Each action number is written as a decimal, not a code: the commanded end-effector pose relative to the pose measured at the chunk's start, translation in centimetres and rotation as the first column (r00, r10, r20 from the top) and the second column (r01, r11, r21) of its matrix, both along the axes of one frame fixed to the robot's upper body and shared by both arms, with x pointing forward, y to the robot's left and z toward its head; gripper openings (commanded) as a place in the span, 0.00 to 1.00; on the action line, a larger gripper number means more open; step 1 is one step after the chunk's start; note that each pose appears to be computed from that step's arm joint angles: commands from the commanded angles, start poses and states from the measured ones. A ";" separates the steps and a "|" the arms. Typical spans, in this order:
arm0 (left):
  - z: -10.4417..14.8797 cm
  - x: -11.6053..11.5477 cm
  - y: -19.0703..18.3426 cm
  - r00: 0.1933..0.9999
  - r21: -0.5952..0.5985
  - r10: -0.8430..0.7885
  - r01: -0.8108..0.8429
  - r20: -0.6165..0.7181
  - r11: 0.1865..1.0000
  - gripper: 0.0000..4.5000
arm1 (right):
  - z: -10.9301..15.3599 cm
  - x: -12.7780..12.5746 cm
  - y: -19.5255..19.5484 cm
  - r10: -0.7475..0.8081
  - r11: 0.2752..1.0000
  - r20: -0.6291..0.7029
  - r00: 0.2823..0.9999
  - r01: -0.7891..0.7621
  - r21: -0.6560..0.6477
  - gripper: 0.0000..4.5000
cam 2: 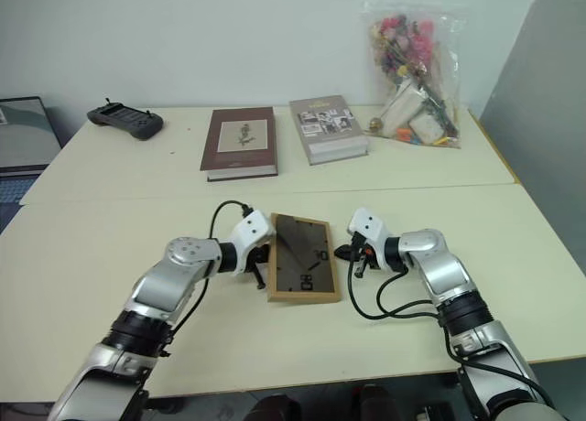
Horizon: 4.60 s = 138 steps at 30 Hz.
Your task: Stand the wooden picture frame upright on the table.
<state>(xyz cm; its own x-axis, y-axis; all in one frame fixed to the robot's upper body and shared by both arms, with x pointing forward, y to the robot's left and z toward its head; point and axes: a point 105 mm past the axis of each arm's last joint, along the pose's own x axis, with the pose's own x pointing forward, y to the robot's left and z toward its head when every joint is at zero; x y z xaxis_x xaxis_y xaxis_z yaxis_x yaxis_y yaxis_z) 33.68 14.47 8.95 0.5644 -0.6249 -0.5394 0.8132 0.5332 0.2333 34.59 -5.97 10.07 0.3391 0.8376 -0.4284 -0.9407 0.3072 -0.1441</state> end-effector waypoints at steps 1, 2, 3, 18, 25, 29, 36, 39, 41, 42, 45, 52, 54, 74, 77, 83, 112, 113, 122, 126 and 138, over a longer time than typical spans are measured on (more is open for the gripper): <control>-0.4 -2.1 2.0 0.997 0.063 0.043 -0.039 -0.065 0.997 0.00 | 0.9 -0.6 1.1 0.034 0.999 0.020 0.999 -0.035 0.026 0.01; -0.6 -2.4 2.7 0.995 0.077 0.063 -0.057 -0.081 0.995 0.00 | 0.9 -0.7 1.1 0.035 0.999 0.019 0.999 -0.035 0.025 0.01; -0.8 -2.7 3.6 0.991 0.097 0.090 -0.081 -0.096 0.992 0.00 | 0.8 -0.7 1.0 0.036 0.999 0.018 0.999 -0.037 0.018 0.01; 2.7 -6.9 5.9 0.929 -0.180 0.066 -0.140 -0.365 0.974 0.20 | 0.4 0.0 -1.4 0.016 0.999 0.031 0.999 -0.015 -0.048 0.00; 3.3 -9.6 5.7 0.720 -0.428 0.015 -0.428 -0.694 0.796 0.53 | 0.3 0.0 -2.2 0.020 0.998 0.044 0.999 -0.018 -0.061 0.00; 1.3 -9.7 5.7 0.649 -0.457 0.015 -0.551 -0.760 0.699 0.72 | 0.2 -0.4 -2.1 0.022 0.998 0.039 0.999 -0.020 -0.054 0.00; -1.5 -9.8 3.6 0.569 -0.478 -0.030 -0.661 -0.822 0.578 0.99 | -0.7 -1.2 -1.2 0.027 0.999 0.014 1.000 -0.026 -0.044 0.00; -2.2 -10.1 2.5 0.547 -0.480 -0.056 -0.676 -0.835 0.560 0.99 | -0.8 -1.4 -0.8 0.035 0.999 0.010 0.999 -0.035 -0.041 0.00; -3.3 -9.9 1.7 0.520 -0.453 -0.039 -0.703 -0.853 0.549 0.99 | -0.7 -1.4 -0.2 0.042 0.998 0.010 0.999 -0.042 -0.036 0.00; -3.9 -9.9 1.3 0.497 -0.431 -0.033 -0.716 -0.867 0.549 0.99 | -0.6 -1.4 0.3 0.048 0.998 0.012 0.999 -0.048 -0.031 0.00; -4.6 -9.9 0.0 0.474 -0.415 -0.041 -0.723 -0.880 0.552 0.99 | -0.3 -1.3 1.6 0.064 0.998 0.020 0.998 -0.064 -0.014 0.00; -3.9 -10.0 -1.5 0.500 -0.453 -0.085 -0.684 -0.862 0.571 0.99 | 0.1 -1.6 3.3 0.089 0.996 0.020 0.996 -0.089 0.013 0.00; -3.8 -9.9 -1.3 0.509 -0.455 -0.073 -0.685 -0.858 0.570 0.99 | -0.1 -1.5 3.0 0.079 0.997 0.017 0.997 -0.079 0.010 0.00; 0.8 -6.5 -2.1 0.672 -0.598 -0.082 -0.588 -0.736 0.545 0.29 | 2.4 1.0 -3.4 -0.091 0.996 0.027 0.995 0.090 0.021 0.00; 3.4 -5.5 -2.3 0.749 -0.666 -0.109 -0.501 -0.654 0.553 0.29 | 5.7 1.5 -5.4 -0.107 0.991 0.017 0.994 0.105 0.079 0.11; 8.0 -4.4 -2.5 0.860 -0.748 -0.164 -0.308 -0.483 0.588 0.29 | 12.7 -0.1 -4.9 0.035 0.955 -0.094 0.995 -0.005 0.296 0.38; 9.4 -4.9 -2.6 0.886 -0.738 -0.217 -0.182 -0.410 0.650 0.29 | 17.6 -5.1 3.0 0.400 0.830 -0.096 0.911 -0.316 0.460 0.99; 9.3 -5.0 -2.6 0.885 -0.736 -0.215 -0.185 -0.412 0.651 0.29 | 17.7 -5.5 2.4 0.410 0.828 -0.114 0.905 -0.318 0.462 0.99; 9.3 -5.0 -2.7 0.875 -0.741 -0.224 -0.198 -0.428 0.642 0.29 | 16.3 -4.4 0.0 0.274 0.888 -0.124 0.954 -0.201 0.414 0.99; 9.5 -5.0 -1.8 0.853 -0.746 -0.238 -0.233 -0.465 0.623 0.29 | 16.9 -1.2 -3.3 0.034 0.918 -0.081 0.996 0.001 0.397 0.99; 9.8 -5.3 0.0 0.688 -0.756 -0.379 -0.394 -0.619 0.522 0.29 | 11.8 1.0 -8.8 0.135 0.965 0.838 0.529 0.123 -0.233 0.99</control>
